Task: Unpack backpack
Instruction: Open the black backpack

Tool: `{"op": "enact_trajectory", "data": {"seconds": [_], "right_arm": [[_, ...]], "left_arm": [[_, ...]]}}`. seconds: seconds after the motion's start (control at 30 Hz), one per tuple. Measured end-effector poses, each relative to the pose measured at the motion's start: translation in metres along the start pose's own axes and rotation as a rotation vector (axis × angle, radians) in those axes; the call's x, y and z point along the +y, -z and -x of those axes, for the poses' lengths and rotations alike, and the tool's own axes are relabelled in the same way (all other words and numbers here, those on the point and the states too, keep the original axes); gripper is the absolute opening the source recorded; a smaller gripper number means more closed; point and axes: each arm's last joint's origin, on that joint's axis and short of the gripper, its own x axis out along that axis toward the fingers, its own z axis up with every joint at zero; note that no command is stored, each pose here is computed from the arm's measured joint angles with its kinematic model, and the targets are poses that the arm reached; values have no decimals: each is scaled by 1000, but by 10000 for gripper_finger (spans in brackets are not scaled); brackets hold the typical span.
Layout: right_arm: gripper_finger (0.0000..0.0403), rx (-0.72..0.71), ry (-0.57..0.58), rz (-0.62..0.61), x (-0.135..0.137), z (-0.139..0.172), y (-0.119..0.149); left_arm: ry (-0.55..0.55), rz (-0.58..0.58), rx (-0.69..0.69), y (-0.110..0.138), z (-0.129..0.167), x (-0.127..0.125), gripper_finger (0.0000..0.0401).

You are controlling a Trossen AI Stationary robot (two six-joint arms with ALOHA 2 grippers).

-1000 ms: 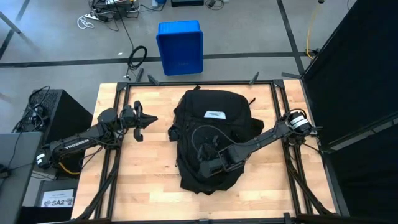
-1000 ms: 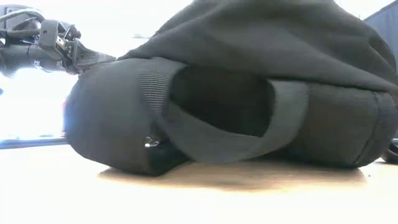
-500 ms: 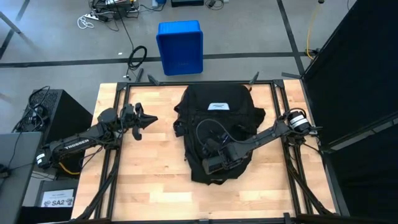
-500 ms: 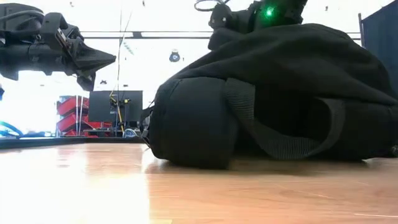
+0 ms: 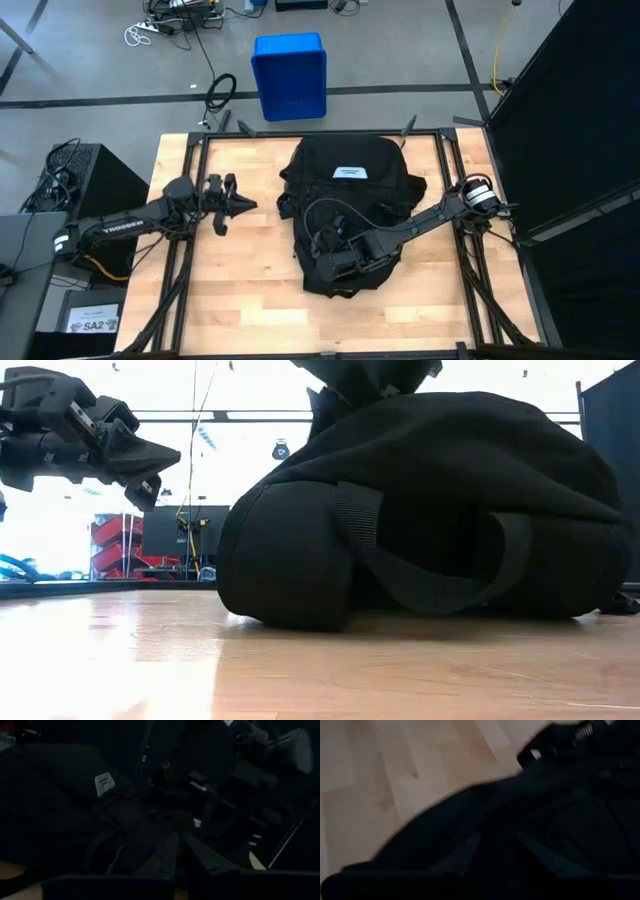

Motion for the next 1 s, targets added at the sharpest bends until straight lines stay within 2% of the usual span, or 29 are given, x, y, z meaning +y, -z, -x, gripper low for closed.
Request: {"op": "enact_trajectory", "data": {"seconds": [0.13,0.3,0.53,0.67,0.77,0.83,1.0], "right_arm": [[92,-62,-31,20,3,0,-7],[91,-168,-69,-1,4,-2,-21],[91,-219,-92,-11,4,-2,-28],[91,-240,-180,-25,10,1,-31],[91,-331,-272,14,20,9,-38],[91,-375,-287,88,28,20,-47],[91,-362,-209,165,30,61,-81]], "left_arm": [[4,-47,25,3,-4,-3,0],[-46,-136,70,8,-10,-5,0],[-31,-165,92,2,-23,-13,0],[-26,-172,94,1,-30,-16,0],[-30,-171,99,3,-32,-15,0],[-30,-172,97,3,-34,-15,0],[-32,-171,100,3,-34,-14,0]]}}
